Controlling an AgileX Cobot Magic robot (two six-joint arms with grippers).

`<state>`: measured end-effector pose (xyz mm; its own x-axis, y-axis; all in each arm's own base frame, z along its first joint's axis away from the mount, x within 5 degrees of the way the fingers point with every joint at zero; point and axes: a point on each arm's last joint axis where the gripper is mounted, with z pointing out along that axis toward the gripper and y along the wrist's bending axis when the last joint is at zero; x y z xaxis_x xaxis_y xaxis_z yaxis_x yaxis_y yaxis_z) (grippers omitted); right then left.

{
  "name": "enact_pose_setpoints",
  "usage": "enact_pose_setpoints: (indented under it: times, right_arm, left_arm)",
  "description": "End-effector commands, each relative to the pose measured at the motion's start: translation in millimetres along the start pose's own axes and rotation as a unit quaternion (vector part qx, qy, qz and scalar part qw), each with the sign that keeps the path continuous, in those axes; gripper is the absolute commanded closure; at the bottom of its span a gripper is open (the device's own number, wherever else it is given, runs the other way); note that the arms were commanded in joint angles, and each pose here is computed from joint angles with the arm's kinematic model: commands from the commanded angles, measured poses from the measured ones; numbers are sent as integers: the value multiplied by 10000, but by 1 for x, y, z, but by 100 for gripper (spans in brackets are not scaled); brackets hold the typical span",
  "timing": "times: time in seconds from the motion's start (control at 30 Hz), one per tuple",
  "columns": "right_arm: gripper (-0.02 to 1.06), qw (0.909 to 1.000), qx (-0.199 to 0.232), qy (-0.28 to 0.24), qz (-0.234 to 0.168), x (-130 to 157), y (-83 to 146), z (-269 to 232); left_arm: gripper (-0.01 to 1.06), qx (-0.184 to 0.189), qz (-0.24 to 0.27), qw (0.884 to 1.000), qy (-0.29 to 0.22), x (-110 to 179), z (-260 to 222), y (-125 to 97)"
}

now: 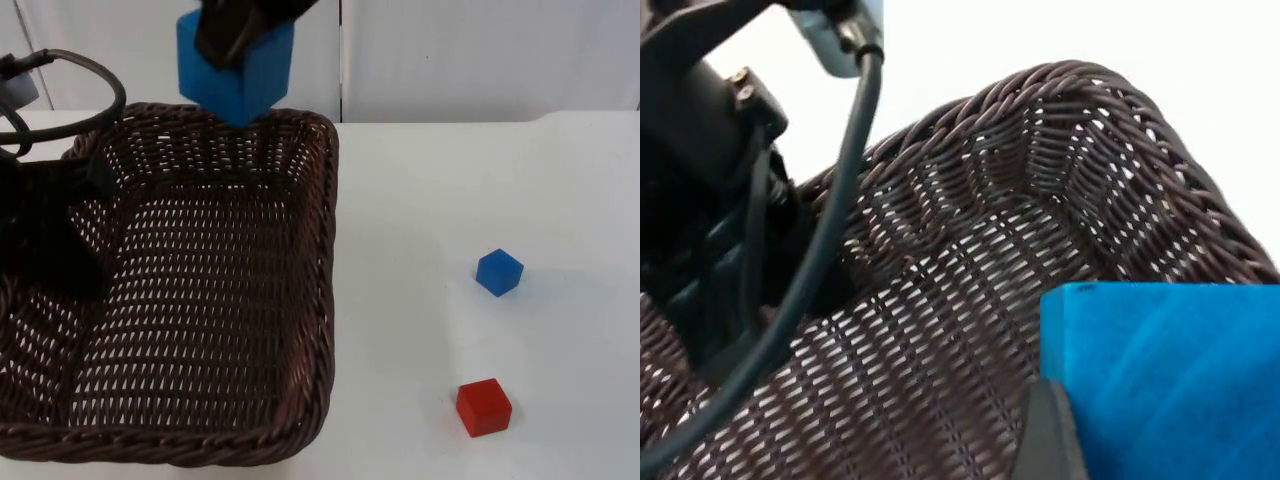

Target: Pick up the basket with the left hand and place the largest block into the basket with the right hand.

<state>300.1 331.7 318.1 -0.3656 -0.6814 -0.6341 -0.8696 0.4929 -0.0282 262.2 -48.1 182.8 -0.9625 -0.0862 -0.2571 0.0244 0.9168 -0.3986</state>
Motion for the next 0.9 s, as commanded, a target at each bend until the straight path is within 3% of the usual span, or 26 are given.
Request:
enact_pose_setpoints:
  times: [0.0,0.47,0.57,0.6,0.73,0.77,0.8,0.87]
  right_arm:
    - [105,9998,-112,-143,114,-2,2,11]
    - [102,9974,-437,440,379,21,3,74]
    - [85,9972,-467,472,350,22,3,74]
    - [85,9972,-467,472,350,22,3,74]
    - [47,9972,-467,472,350,22,3,74]
    - [47,9972,-467,472,350,22,3,74]
    - [35,9972,-467,472,350,22,3,74]
    - [24,9972,-467,472,350,22,3,74]
  left_arm:
    - [105,95,-103,9999,-36,1,-3,-3]
    - [105,95,-103,9999,-36,1,-3,-3]
    - [105,95,-103,9999,-36,1,-3,-3]
    - [105,95,-103,9999,-36,1,-3,-3]
    - [105,95,-103,9999,-36,1,-3,-3]
    - [105,95,-103,9999,-36,1,-3,-3]
    - [105,95,-103,9999,-36,1,-3,-3]
    - [105,95,-103,9999,-36,1,-3,-3]
